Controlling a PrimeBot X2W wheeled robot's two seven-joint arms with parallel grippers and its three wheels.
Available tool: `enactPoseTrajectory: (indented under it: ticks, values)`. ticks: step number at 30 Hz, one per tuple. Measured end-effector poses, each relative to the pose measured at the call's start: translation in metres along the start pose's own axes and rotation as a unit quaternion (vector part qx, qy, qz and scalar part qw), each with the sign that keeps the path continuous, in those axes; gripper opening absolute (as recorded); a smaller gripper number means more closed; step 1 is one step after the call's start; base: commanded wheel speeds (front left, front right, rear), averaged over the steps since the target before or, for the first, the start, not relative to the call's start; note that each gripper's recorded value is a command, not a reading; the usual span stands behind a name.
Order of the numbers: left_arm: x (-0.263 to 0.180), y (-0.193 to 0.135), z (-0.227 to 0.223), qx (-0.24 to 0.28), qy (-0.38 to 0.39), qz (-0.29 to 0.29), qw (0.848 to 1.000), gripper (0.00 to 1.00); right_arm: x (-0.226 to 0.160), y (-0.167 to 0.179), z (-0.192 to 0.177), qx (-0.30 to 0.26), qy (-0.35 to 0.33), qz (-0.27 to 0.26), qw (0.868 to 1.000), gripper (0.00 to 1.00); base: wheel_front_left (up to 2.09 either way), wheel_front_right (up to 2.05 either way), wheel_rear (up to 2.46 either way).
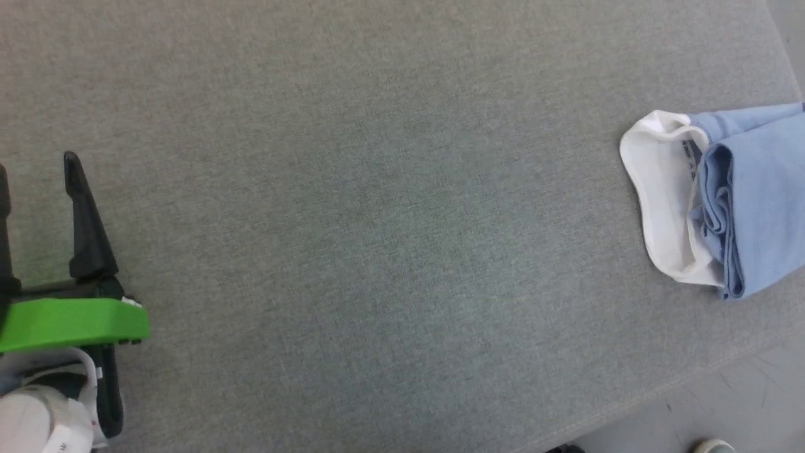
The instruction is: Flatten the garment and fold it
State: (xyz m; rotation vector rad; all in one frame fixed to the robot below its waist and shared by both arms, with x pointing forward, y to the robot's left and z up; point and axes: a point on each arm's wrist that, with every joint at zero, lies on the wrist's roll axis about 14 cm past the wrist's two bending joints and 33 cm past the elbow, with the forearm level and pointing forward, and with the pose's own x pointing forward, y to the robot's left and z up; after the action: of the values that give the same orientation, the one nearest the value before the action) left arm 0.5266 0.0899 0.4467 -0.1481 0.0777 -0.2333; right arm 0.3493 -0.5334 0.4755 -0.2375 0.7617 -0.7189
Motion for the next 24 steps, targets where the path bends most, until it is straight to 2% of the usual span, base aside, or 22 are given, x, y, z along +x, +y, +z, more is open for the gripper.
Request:
enactPoseTrajectory:
  ticks: [2,5,9,13,15,18,21,24]
  values:
    - [-0.004,0.0,0.008,-0.007,-0.013,0.007,1.0,1.0,-0.008,0.003,0.035,0.007,-0.066,0.009,0.998,1.0,0.0,0.0,0.0]
    - [-0.014,-0.003,0.019,-0.018,-0.028,0.014,0.999,1.0,-0.032,0.015,0.094,0.019,-0.183,0.038,0.982,1.0,0.0,0.0,0.0]
    - [-0.03,-0.003,0.033,-0.022,-0.044,0.02,0.999,1.0,-0.084,0.046,0.158,0.003,-0.328,0.095,0.94,1.0,0.0,0.0,0.0]
    - [-0.047,-0.003,0.052,-0.011,-0.066,0.025,0.997,1.0,-0.142,0.07,0.196,0.026,-0.442,0.145,0.885,1.0,0.0,0.0,0.0]
    - [-0.055,0.0,0.064,-0.003,-0.082,0.031,0.996,1.0,-0.171,0.086,0.202,0.043,-0.49,0.173,0.853,1.0,0.0,0.0,0.0]
    - [-0.068,0.008,0.082,0.008,-0.105,0.047,0.993,1.0,-0.2,0.115,0.196,0.086,-0.522,0.219,0.82,1.0,0.0,0.0,0.0]
    - [-0.082,0.015,0.095,0.013,-0.121,0.063,0.991,1.0,-0.222,0.145,0.184,0.139,-0.533,0.26,0.793,1.0,0.0,0.0,0.0]
    - [-0.096,0.02,0.105,0.006,-0.135,0.076,0.988,1.0,-0.237,0.169,0.167,0.19,-0.524,0.289,0.778,1.0,0.0,0.0,0.0]
